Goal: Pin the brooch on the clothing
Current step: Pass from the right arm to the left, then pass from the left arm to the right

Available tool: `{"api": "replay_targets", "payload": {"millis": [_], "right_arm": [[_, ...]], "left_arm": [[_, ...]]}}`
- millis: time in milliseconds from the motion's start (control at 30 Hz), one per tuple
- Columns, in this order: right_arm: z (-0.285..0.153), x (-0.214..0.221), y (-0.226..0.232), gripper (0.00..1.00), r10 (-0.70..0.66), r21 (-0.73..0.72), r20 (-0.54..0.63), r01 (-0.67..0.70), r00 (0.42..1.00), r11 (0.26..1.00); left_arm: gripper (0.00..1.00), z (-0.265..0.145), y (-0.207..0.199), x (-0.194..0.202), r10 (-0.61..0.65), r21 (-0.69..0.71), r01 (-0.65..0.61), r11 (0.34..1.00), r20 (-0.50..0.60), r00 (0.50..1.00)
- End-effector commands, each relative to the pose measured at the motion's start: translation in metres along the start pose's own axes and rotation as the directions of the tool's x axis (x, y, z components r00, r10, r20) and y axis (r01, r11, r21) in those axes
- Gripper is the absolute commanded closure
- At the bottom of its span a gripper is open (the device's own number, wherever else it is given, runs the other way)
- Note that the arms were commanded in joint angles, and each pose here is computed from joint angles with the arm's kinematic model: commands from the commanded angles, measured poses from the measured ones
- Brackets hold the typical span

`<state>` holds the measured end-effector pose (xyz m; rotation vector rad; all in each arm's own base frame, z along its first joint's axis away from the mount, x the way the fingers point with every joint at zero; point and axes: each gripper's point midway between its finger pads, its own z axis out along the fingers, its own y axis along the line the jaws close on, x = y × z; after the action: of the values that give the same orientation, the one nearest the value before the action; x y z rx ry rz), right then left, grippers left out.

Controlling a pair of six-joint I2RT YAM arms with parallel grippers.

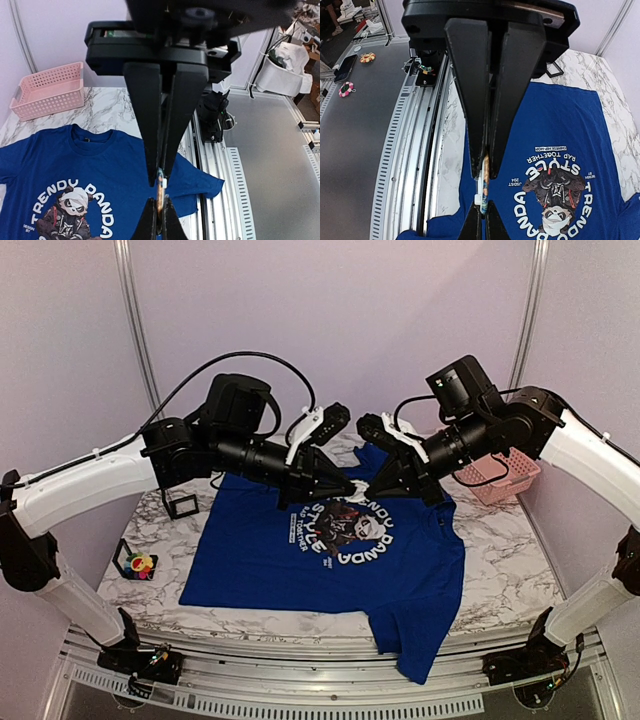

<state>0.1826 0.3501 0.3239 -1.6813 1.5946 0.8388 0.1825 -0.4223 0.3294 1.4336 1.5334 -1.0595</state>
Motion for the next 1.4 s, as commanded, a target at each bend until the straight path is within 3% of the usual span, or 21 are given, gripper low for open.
{"api": "replay_targets", "payload": {"millis": [0, 67, 167, 300, 467, 700, 867, 1067, 1233, 1367], "right_arm": [[0.002, -0.012, -0.001, 1.0, -0.043, -0.002, 0.042, 0.043, 0.998, 0.999], [0.001, -0.013, -0.005, 0.96, -0.036, 0.034, 0.061, 0.034, 0.997, 0.999], [0.0, -0.011, -0.009, 0.77, -0.045, 0.073, 0.132, 0.035, 0.99, 0.997], [-0.021, -0.032, -0.007, 0.58, -0.09, 0.112, 0.342, 0.054, 0.935, 0.992], [-0.041, -0.049, -0.001, 0.56, -0.12, 0.134, 0.564, 0.053, 0.817, 0.99], [-0.044, -0.058, -0.009, 0.55, 0.034, 0.045, 0.671, -0.086, 0.74, 0.995], [-0.047, -0.063, -0.004, 0.5, 0.079, -0.029, 0.742, -0.086, 0.666, 0.996], [-0.033, -0.06, -0.008, 0.59, 0.143, -0.071, 0.736, -0.135, 0.662, 0.988], [-0.031, -0.061, -0.005, 0.89, 0.143, -0.08, 0.732, -0.123, 0.666, 0.989], [-0.03, -0.059, -0.005, 1.0, 0.14, -0.074, 0.722, -0.125, 0.677, 0.989]], "left_arm": [[1.0, 0.003, 0.0, -0.004, 0.016, -0.006, -0.016, 1.0, 0.033, 0.999], [1.0, -0.002, 0.005, -0.008, -0.005, -0.029, 0.007, 1.0, 0.067, 0.998], [1.0, -0.014, 0.015, -0.021, -0.055, -0.046, 0.063, 0.997, 0.16, 0.986], [1.0, -0.029, 0.012, -0.047, -0.05, -0.023, 0.06, 0.998, 0.302, 0.952], [1.0, -0.037, 0.006, -0.058, -0.079, 0.017, 0.079, 0.997, 0.409, 0.909], [1.0, -0.038, -0.001, -0.059, -0.084, 0.021, 0.084, 0.996, 0.465, 0.881], [1.0, -0.038, -0.002, -0.06, -0.071, 0.01, 0.076, 0.997, 0.479, 0.875], [1.0, -0.038, -0.002, -0.062, -0.06, -0.004, 0.071, 0.997, 0.486, 0.872], [1.0, -0.036, -0.002, -0.06, -0.063, 0.001, 0.072, 0.997, 0.485, 0.872], [1.0, -0.035, -0.002, -0.06, -0.063, 0.001, 0.071, 0.997, 0.483, 0.873]]}}
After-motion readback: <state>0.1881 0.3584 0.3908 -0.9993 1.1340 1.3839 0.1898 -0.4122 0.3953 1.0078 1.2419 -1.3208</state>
